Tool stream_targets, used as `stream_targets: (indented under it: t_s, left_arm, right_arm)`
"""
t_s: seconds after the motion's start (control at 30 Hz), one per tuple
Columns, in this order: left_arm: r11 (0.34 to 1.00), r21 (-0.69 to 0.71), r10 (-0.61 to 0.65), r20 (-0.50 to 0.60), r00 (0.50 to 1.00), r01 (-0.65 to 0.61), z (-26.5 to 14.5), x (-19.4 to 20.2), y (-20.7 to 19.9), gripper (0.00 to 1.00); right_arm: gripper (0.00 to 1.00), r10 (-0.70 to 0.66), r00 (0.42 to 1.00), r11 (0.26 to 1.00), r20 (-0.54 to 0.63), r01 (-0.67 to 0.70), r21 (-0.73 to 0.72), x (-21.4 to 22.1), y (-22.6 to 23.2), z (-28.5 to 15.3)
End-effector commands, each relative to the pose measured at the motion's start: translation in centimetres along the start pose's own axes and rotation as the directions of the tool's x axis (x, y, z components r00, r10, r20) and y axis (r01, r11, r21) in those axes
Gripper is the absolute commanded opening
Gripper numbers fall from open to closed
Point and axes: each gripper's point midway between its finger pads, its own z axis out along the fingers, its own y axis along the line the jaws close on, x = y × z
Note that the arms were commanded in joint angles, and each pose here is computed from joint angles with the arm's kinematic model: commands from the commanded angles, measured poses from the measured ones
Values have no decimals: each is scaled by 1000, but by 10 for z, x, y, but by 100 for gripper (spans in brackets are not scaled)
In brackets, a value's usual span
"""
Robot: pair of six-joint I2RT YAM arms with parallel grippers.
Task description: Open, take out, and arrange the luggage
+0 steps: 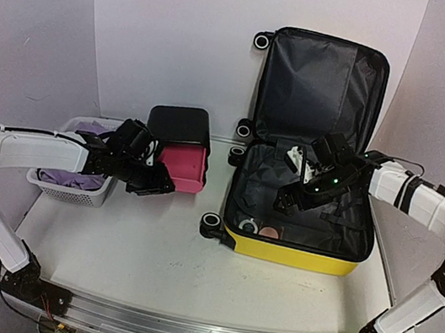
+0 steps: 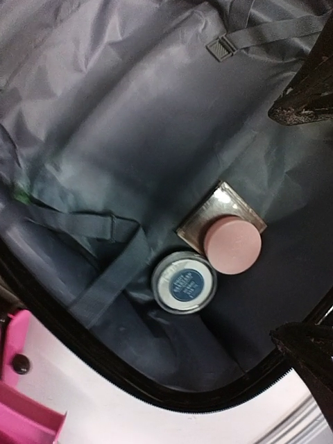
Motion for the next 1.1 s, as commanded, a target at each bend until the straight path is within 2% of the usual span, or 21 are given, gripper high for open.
stream_targets:
  t_s: [0.0,0.07,0.2,0.3,0.47,0.53,0.77,0.9,0.97,1.07]
  left_arm:
    - [995,-79,-61,-88,994,54,-22,23,18,42]
    - [995,-95,-33,-84,996,25,-28,21,19,52]
    - [995,-92,26,-78,997,-33,-33,7,10,56]
    - [993,-64,95,-83,992,-100,-34,1,1,64]
    - [987,53,150,-12,989,-149,-79,-3,-25,76]
    - [989,27,149,-14,989,-149,-96,-4,-22,80]
    - [998,-33,46,-6,999,-46,-110,-28,0,84]
    - [987,-68,-147,16,989,148,-115,-51,38,87]
    - [963,-58,-263,3,965,263,-114,-58,50,87]
    - [956,-45,-291,-42,956,289,-109,-62,49,87]
  right_arm:
    - [98,-48,998,997,-51,45,-67,-5,8,-8]
    - [98,-42,997,995,-60,36,-92,-9,11,-7]
    - [98,3,998,995,-71,-10,-102,-17,12,-1]
    - [98,20,996,991,-85,-31,-126,-19,16,6]
    - [98,24,996,990,-92,-36,-139,-24,19,0]
    - [98,25,992,990,-122,-42,-134,-19,17,0]
    - [98,-55,966,982,-251,7,-189,2,17,23]
    - [98,-106,951,964,-292,27,-263,1,25,44]
    - [98,-83,950,946,-301,-19,-322,-5,35,58]
    - [98,2,941,932,-339,-124,-341,-11,42,79]
